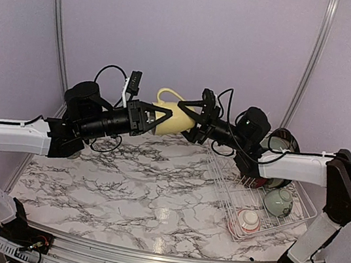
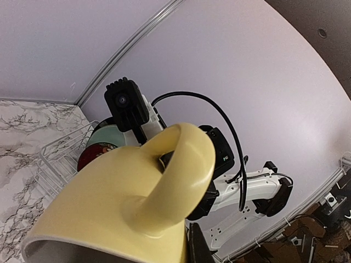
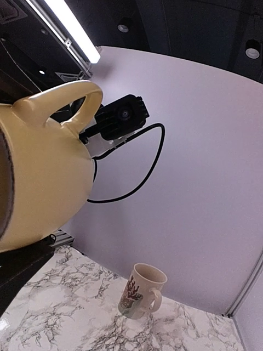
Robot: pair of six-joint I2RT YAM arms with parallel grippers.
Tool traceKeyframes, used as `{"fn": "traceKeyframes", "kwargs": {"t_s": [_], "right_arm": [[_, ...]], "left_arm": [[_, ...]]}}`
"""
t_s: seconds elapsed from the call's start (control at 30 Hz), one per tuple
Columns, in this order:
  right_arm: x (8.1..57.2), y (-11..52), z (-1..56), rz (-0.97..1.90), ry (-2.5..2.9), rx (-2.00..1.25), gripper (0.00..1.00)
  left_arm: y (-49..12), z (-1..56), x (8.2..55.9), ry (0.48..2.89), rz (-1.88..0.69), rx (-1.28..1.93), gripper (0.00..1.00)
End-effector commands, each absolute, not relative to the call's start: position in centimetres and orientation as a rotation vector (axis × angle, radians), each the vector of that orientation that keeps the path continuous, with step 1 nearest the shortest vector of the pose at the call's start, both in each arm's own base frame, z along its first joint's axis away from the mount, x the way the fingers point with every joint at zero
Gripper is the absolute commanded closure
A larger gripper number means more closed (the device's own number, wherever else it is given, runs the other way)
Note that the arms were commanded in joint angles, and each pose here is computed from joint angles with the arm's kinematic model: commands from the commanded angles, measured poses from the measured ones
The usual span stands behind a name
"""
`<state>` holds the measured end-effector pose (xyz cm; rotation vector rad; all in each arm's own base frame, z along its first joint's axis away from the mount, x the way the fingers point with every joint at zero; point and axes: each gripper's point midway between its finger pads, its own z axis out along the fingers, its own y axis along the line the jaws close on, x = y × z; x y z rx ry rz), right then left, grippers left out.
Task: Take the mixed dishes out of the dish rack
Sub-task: Pass from the right arm to the left, then place the cup at the center of the board.
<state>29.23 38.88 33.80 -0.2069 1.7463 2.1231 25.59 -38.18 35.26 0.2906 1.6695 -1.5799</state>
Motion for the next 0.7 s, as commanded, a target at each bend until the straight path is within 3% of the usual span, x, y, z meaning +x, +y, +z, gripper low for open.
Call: {"fn": "traceKeyframes", "kwargs": {"t_s": [0.0,0.17,0.43,0.67], "right_arm": [[28.5,39.0,36.1,2.142,1.655,-0.271,0.58],[28.7,38.6,35.2,2.039,1.681,-0.309,0.04],[31.4,35.3,31.5,1.725,1.809,-0.301,0.01],[33.4,32.9,28.7,1.427,1.944,-0.296,0.02]], "left_arm": [[-36.9,35.0,26.8,1.683,-1.450,0.260,1.00],[-35.1,34.8,26.5,1.721,-1.342,0.262,1.00],[-29.7,30.9,24.9,1.946,-1.002,0.318,1.00],[-21.7,24.6,23.1,2.305,-0.400,0.469,1.00]]}}
